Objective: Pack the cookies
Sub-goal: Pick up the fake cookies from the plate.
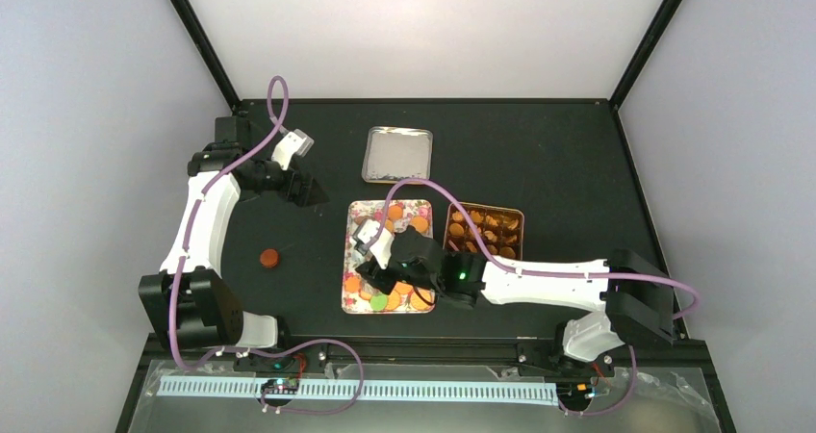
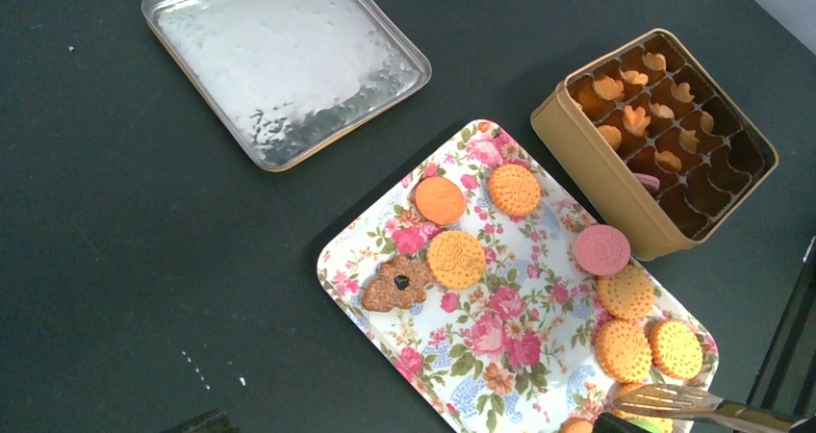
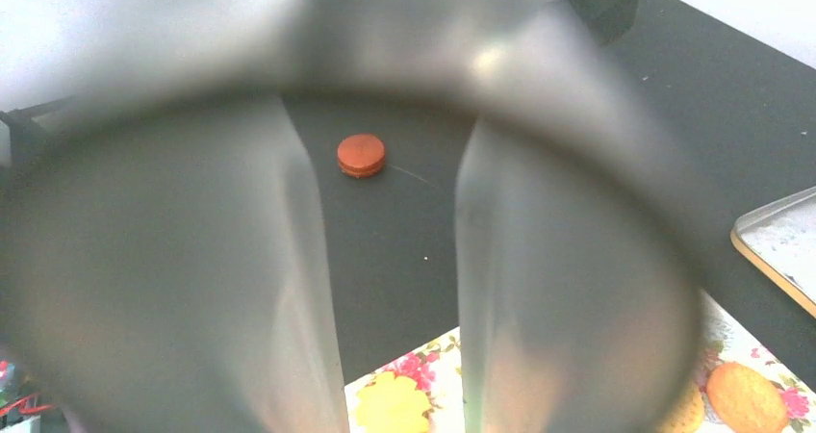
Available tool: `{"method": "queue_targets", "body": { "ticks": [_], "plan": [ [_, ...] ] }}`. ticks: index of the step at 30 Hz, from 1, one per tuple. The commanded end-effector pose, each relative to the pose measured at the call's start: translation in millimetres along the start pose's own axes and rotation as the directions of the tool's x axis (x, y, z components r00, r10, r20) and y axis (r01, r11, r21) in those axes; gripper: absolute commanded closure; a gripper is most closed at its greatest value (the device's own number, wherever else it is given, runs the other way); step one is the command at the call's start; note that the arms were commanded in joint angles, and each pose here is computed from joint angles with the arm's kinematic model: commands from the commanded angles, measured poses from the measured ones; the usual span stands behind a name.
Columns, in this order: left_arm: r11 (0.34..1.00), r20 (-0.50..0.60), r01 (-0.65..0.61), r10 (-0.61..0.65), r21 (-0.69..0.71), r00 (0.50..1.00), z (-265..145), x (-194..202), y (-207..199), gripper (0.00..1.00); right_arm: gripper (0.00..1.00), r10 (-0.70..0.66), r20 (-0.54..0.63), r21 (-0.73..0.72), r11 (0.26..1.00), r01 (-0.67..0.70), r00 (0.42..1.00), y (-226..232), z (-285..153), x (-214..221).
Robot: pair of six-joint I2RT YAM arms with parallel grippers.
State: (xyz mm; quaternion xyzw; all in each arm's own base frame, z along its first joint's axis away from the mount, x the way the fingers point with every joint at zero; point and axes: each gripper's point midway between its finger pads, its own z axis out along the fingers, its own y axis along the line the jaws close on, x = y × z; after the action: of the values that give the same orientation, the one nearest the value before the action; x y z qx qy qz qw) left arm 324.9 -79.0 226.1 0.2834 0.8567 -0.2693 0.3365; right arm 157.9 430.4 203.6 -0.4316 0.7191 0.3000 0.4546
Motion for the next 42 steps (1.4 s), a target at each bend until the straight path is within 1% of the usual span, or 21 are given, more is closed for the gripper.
{"method": "queue_targets", "body": {
  "ticks": [1,13,20,25,28,31,33,36,40,42],
  "plan": [
    [0.999,0.035,-0.043,0.043,-0.005,0.998,-12.8,-13.0,-6.1,0.01,0.59,0.01,0.041,-0.016,1.0,-0.009,0.999,3.3,0.3,-5.5],
    [0.998,0.04,-0.056,0.056,0.006,0.998,-13.9,-15.4,-9.0,0.01,0.58,0.007,-0.021,-0.083,0.996,-0.008,1.0,12.8,-6.0,20.5],
    [0.998,0.047,-0.068,0.068,0.007,0.997,-17.0,-18.2,-11.6,0.01,0.58,-0.001,-0.052,-0.093,0.996,-0.003,0.999,14.0,0.0,30.4],
    [0.998,0.046,-0.07,0.07,0.007,0.996,-16.7,-17.8,-11.7,0.01,0.59,-0.009,-0.091,-0.085,0.996,0.001,0.996,11.5,7.0,45.3],
    [0.998,0.044,-0.069,0.068,0.009,0.997,-15.9,-16.8,-11.3,0.01,0.64,-0.009,-0.094,-0.051,0.999,0.004,0.995,5.3,8.1,47.3],
    [0.998,0.043,-0.068,0.067,0.007,0.997,-14.9,-15.7,-10.3,0.01,0.75,0.005,-0.081,-0.009,1.0,-0.006,0.997,-3.5,7.1,42.5],
    [0.998,0.044,-0.068,0.068,0.007,0.997,-14.9,-15.7,-10.1,0.01,0.8,0.023,-0.066,0.008,1.0,-0.023,0.998,-10.1,5.4,36.3],
    [0.998,0.042,-0.07,0.07,0.005,0.997,-14.6,-15.3,-9.9,0.01,0.86,0.034,-0.041,0.021,0.999,-0.033,0.999,-15.5,1.3,24.8],
    [0.997,0.043,-0.074,0.074,0.002,0.996,-14.9,-15.2,-9.6,0.01,0.98,0.05,0.008,0.016,0.999,-0.05,0.999,-18.4,-6.8,6.0],
    [0.997,0.04,-0.071,0.071,0.002,0.997,-14.2,-14.5,-9.4,0.01,0.99,0.058,0.033,0.012,0.998,-0.058,0.998,-19.4,-11.5,-2.9]
  ]
}}
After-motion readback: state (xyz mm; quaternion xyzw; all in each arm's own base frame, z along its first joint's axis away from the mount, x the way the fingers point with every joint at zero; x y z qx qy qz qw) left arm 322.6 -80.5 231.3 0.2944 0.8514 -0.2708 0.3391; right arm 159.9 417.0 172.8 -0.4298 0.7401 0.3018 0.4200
